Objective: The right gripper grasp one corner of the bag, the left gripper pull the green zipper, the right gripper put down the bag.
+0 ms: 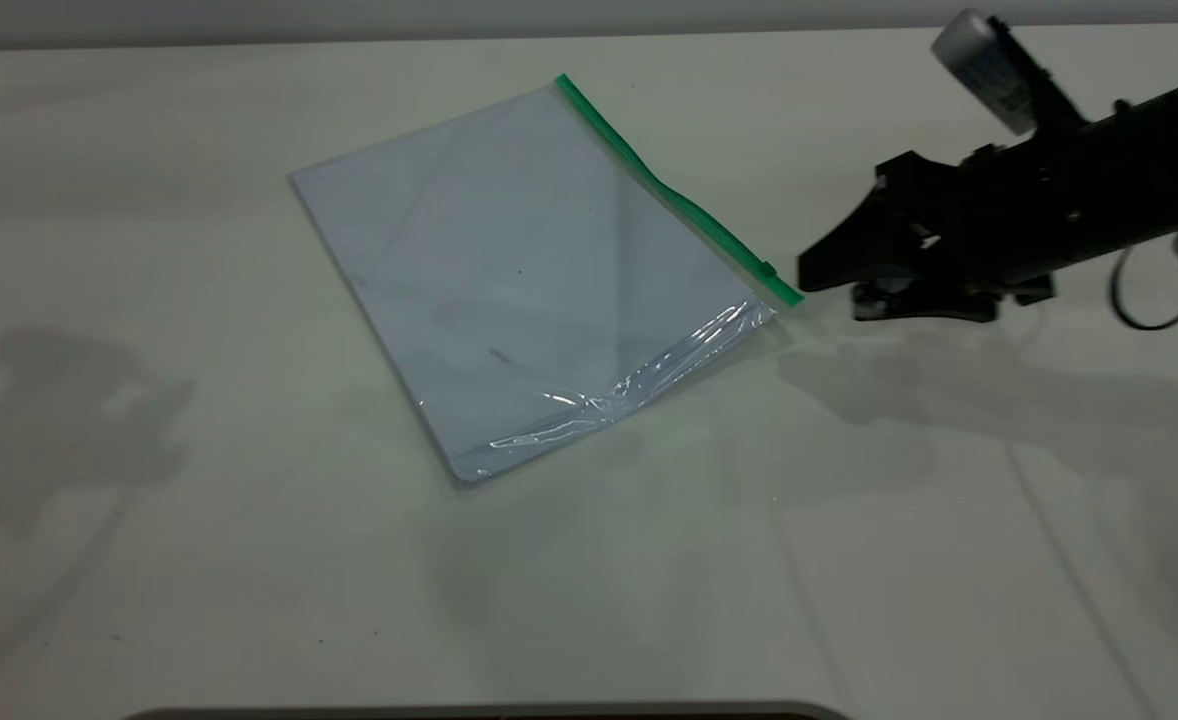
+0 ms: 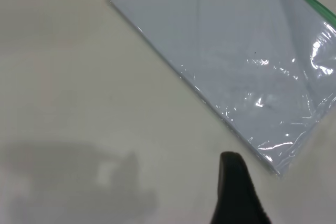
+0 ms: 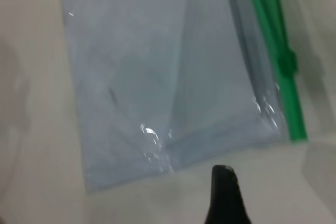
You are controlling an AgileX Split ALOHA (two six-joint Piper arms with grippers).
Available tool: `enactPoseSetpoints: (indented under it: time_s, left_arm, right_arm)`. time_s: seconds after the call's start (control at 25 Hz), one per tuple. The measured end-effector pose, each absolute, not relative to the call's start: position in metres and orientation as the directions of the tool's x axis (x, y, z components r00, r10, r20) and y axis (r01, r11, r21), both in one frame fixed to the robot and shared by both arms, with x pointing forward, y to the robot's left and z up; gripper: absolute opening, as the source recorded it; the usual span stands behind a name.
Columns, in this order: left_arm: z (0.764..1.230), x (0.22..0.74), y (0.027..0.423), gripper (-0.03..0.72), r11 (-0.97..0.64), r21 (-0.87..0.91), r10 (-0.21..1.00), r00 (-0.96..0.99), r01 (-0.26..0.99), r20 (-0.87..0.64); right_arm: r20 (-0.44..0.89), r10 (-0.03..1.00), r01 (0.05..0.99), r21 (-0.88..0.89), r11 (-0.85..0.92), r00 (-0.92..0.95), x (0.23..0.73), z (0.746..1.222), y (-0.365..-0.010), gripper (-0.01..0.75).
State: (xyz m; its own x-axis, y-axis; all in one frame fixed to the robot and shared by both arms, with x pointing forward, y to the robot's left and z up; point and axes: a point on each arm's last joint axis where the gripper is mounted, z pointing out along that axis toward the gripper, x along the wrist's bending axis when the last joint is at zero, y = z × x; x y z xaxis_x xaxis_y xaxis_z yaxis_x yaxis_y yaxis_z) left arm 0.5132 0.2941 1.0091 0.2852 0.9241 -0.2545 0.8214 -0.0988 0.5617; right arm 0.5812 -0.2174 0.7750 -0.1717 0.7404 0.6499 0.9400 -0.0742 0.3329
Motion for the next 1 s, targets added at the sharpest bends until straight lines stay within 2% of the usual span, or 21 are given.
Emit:
enactPoseSetpoints:
  time_s: [0.44, 0.72, 0.84, 1.0]
  left_arm:
    - [1.009, 0.514, 0.295, 0.52, -0.112, 0.573, 0.925, 0.296, 0.812, -0.238]
    - [1.01, 0.515, 0.295, 0.52, -0.108, 0.581, 0.929, 0.291, 0.807, -0.231]
    - [1.01, 0.515, 0.295, 0.52, -0.108, 0.581, 0.929, 0.29, 0.807, -0.23]
    - [1.01, 0.515, 0.295, 0.52, -0.108, 0.581, 0.929, 0.29, 0.807, -0.23]
  right_arm:
    - [0.684, 0.705, 0.941, 0.332, -0.074, -0.186, 0.605, 0.737, -0.211, 0.56]
    - [0.694, 0.676, 0.936, 0.351, -0.017, -0.248, 0.61, 0.73, -0.184, 0.552]
    - [0.697, 0.67, 0.938, 0.345, -0.001, -0.256, 0.607, 0.728, -0.178, 0.501]
    - [0.705, 0.66, 0.937, 0.349, -0.005, -0.259, 0.608, 0.729, -0.178, 0.357]
